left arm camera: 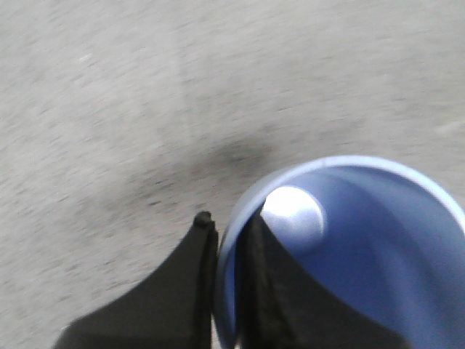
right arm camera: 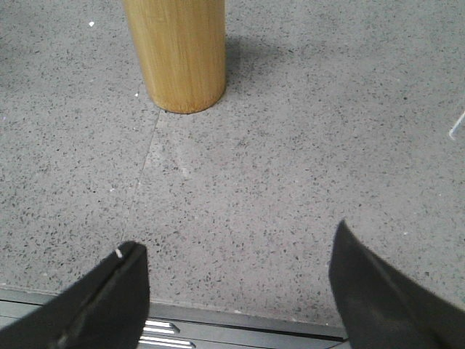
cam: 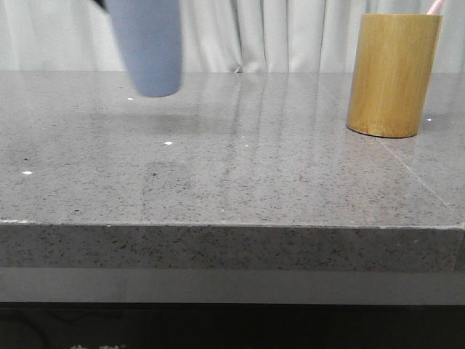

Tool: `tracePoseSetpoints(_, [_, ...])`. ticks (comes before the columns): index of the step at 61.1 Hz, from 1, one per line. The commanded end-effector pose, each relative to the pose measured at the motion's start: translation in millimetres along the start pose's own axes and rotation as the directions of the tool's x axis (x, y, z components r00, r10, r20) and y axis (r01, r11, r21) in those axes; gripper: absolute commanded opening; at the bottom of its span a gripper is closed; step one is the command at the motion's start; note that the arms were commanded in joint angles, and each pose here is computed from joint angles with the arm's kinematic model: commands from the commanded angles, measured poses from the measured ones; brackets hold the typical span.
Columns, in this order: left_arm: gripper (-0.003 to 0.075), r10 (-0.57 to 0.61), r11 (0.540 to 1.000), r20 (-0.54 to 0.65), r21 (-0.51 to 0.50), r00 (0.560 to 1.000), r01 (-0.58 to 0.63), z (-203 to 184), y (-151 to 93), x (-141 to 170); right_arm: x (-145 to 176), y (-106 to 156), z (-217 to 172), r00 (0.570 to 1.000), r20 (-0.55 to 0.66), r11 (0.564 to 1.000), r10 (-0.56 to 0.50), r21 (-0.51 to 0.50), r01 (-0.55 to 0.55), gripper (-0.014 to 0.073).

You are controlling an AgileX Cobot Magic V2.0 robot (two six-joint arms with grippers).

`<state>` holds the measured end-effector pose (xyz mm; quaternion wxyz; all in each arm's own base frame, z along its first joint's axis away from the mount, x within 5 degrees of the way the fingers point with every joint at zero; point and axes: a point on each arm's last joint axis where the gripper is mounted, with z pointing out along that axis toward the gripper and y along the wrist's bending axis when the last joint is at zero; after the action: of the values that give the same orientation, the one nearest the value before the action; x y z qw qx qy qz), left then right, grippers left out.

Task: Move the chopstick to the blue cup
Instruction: 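Carry the blue cup toward the bamboo cup, set it down, open left gripper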

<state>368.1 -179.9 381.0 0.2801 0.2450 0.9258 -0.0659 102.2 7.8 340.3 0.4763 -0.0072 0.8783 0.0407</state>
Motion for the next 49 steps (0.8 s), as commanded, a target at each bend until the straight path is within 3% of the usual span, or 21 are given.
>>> tracePoseSetpoints(1, [-0.0019, 0.041, 0.998, 0.137, 0.036, 0.99, -0.046, -35.6, -24.5, -12.8, -13.1, 0.8, -4.6, 0.997, 0.075, 1.0, -0.006, -0.003, 0.006, 0.0538])
tracePoseSetpoints(19, [-0.0019, 0.112, 0.988, 0.138, 0.092, 0.984, -0.125, -14.7, -66.1, -25.2, -11.4, 0.8, -4.5, 0.998, 0.057, 1.0, -0.006, -0.003, 0.006, 0.0538])
tracePoseSetpoints(49, [-0.0018, 0.11, 0.984, 0.099, 0.129, 0.989, -0.122, 11.3, -75.7, -27.3, -11.4, 0.8, -4.5, 0.998, 0.057, 1.0, -0.006, -0.003, 0.006, 0.0538])
